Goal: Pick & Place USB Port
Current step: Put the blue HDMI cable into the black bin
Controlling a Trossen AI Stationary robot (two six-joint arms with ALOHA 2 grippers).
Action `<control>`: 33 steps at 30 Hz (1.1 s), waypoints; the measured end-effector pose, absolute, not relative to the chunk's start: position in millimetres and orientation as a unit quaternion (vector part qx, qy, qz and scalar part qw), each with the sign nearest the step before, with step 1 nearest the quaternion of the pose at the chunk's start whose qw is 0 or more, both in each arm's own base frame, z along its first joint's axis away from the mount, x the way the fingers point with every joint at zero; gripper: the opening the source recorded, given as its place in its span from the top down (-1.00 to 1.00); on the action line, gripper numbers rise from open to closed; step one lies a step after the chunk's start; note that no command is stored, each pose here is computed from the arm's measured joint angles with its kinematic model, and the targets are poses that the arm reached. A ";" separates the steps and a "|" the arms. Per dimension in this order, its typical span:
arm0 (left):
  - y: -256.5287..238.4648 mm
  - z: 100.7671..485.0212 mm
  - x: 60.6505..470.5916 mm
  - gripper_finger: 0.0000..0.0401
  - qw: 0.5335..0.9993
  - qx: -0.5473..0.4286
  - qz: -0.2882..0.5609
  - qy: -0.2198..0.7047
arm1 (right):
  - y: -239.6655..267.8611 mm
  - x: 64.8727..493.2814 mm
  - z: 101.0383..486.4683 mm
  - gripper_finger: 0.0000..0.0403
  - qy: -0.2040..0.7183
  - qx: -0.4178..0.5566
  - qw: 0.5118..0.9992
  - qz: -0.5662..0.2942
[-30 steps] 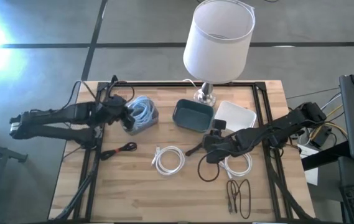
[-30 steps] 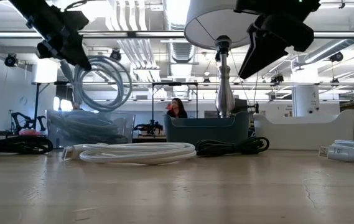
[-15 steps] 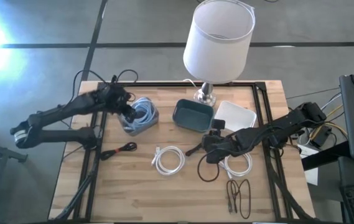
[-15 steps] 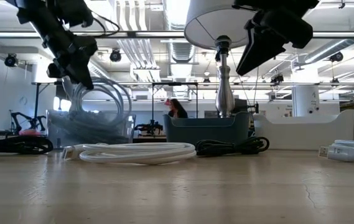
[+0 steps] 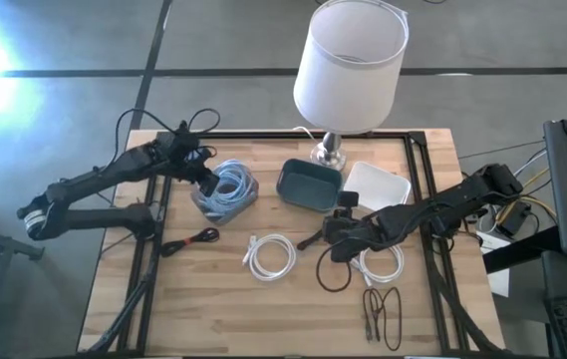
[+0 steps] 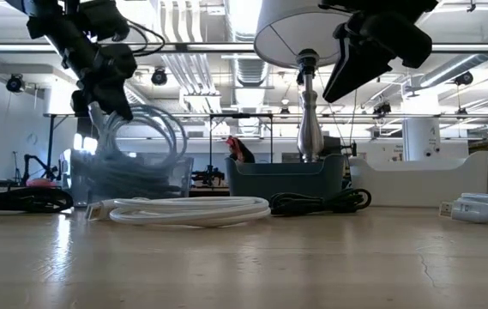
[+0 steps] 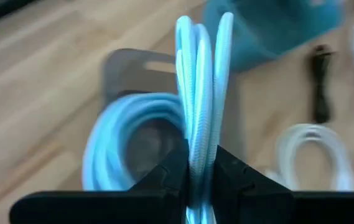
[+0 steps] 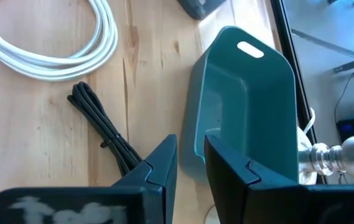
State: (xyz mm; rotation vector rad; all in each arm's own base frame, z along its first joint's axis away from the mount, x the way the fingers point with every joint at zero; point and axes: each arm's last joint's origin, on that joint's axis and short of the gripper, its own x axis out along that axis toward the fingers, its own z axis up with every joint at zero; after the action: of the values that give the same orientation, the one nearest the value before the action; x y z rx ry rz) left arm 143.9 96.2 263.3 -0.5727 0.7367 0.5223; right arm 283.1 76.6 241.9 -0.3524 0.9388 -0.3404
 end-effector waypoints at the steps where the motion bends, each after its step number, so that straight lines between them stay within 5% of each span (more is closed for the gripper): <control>1: 97.0 262.1 144.4 0.76 0.858 -0.271 0.255 0.355 | 76.7 283.2 241.9 0.61 0.448 -0.168 0.863 -0.162; 17: 104.0 207.4 153.8 0.58 0.800 -0.295 0.255 0.456 | 77.0 283.4 242.2 0.66 0.448 -0.178 0.862 -0.157; 33: 106.3 230.1 155.9 0.29 0.828 -0.254 0.253 0.431 | 77.4 284.6 242.9 0.66 0.442 -0.174 0.866 -0.157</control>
State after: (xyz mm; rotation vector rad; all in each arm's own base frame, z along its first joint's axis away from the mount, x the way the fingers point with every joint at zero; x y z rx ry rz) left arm 155.9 106.3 230.1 -0.5385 0.9146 0.5375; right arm 284.6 77.4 242.9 -0.3645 0.9255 -0.3290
